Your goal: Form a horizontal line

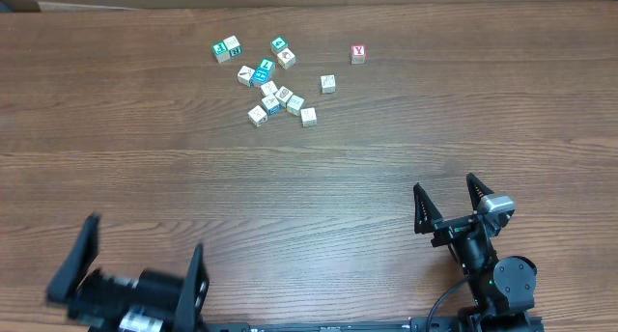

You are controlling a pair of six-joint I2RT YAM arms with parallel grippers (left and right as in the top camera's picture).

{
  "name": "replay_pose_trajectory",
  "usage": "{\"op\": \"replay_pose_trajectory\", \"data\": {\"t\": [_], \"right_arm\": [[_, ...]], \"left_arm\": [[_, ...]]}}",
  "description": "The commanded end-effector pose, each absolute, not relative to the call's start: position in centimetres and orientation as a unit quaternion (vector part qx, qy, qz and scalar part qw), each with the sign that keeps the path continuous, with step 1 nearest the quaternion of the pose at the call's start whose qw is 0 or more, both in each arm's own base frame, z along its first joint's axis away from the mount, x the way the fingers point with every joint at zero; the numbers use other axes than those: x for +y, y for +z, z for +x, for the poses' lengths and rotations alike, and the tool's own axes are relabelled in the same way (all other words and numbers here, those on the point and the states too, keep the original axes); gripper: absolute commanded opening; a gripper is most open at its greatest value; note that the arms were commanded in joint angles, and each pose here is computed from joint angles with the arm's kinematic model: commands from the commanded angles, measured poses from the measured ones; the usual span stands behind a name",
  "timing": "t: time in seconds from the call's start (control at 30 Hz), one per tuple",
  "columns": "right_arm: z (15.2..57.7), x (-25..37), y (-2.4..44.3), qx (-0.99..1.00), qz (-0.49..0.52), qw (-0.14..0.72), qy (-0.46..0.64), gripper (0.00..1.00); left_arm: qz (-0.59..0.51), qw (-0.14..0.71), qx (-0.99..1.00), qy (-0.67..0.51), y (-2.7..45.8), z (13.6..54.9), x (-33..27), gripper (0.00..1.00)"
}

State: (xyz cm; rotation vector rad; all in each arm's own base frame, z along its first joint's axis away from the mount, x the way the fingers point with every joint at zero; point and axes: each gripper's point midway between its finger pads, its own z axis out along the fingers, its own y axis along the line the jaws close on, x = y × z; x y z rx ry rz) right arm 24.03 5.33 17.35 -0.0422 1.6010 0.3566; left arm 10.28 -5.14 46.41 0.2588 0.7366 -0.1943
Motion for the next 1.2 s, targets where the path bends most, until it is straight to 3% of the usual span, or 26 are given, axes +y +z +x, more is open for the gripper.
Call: {"op": "replay_pose_trajectory", "data": {"t": [0.0,0.27,0.53,0.73,0.87,1.17], "right_arm": [[24.1,5.1,17.1,0.714,-0.014,0.682,0.156,1.0],[24.1,5.1,17.0,0.714,-0.014,0.682,0.156,1.0],[24.1,5.1,17.0,0.714,-0.014,0.682,0.156,1.0],[24.1,5.1,17.0,0.714,-0.014,0.682,0.156,1.0],[24.1,5.1,17.0,0.714,-0.014,0.682,0.156,1.0],[24.1,5.1,17.0,0.714,-0.014,0.682,0.156,1.0]], "left_arm": [[0.136,0.922,0.348,-0.104,48.9,9.1,-5.5,1.0],[0.13,0.885,0.434,-0.107,53.9,13.1,-5.6,1.0],[0.121,0.793,0.584,-0.121,58.9,23.1,-5.9,1.0],[0.11,0.723,0.67,-0.13,59.8,31.9,-6.2,0.99],[0.103,0.656,0.737,-0.129,56.1,38.7,-6.2,1.0],[0.08,0.452,0.872,-0.172,39.1,49.5,-7.4,1.0]]}}
